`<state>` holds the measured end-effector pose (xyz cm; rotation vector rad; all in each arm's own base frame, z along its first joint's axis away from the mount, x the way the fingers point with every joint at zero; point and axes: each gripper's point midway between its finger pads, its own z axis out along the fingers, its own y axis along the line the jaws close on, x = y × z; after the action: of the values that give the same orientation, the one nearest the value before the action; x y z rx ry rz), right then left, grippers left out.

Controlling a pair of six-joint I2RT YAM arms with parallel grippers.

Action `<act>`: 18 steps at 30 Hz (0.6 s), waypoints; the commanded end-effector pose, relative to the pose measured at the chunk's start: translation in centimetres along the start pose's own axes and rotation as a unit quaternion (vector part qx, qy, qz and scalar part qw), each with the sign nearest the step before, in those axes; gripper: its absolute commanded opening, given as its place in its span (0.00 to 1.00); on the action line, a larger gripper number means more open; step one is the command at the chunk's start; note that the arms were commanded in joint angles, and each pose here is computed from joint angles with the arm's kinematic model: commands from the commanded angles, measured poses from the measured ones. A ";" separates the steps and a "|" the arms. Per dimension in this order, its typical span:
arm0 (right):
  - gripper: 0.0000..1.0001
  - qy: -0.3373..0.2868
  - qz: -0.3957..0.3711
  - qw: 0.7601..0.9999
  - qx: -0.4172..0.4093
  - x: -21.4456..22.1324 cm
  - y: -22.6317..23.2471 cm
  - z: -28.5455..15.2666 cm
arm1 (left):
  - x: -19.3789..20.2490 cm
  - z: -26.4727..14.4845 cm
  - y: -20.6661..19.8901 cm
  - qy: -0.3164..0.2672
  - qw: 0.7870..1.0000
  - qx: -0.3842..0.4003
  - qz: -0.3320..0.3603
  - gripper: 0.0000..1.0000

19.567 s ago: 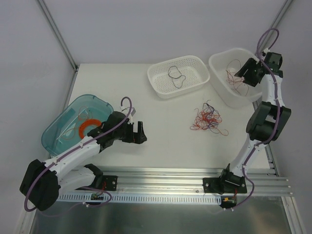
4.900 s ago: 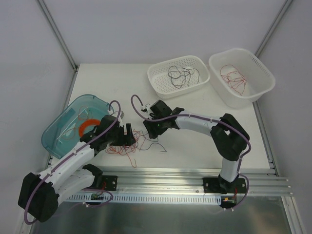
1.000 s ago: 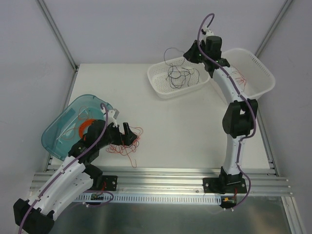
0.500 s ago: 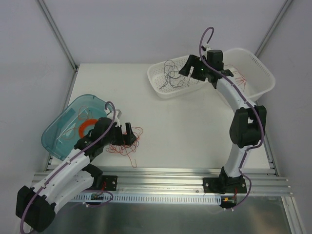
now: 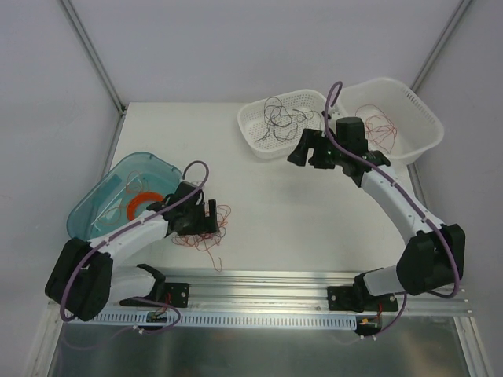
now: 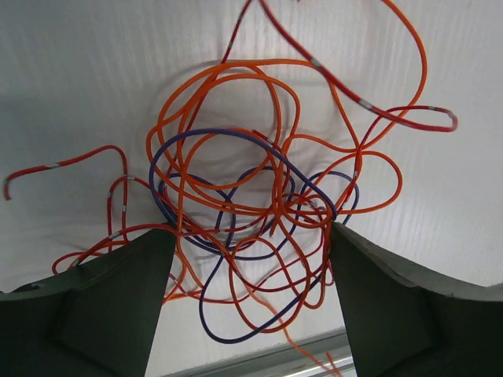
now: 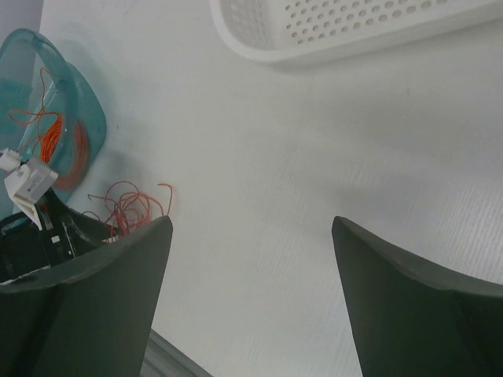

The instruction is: Untangle the cables

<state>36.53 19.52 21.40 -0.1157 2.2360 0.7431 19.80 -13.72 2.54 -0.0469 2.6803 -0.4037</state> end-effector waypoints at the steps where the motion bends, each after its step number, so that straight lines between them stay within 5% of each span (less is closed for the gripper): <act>1: 0.87 -0.002 0.001 1.000 0.007 1.9 0.3 -1.8 | -0.9 0.6 -2.0 0.025 0.999 0.019 -0.014 0.77; 6: 0.87 -0.002 0.002 1.000 0.026 4.5 -0.3 -3.7 | -1.5 2.3 -5.8 0.054 0.997 0.056 0.003 0.70; 11: 0.87 -0.016 0.003 0.998 0.053 6.2 -1.3 -5.9 | -3.4 1.6 -14.4 0.074 0.980 0.185 0.030 0.71; 18: 0.86 0.000 -0.011 0.999 0.053 8.7 -0.9 -6.8 | -6.4 -2.0 -17.2 -0.017 0.974 0.207 0.090 0.77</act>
<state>27.27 15.97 19.02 -0.0725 2.2521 0.6213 23.25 -29.02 7.85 0.2794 2.6320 -0.8558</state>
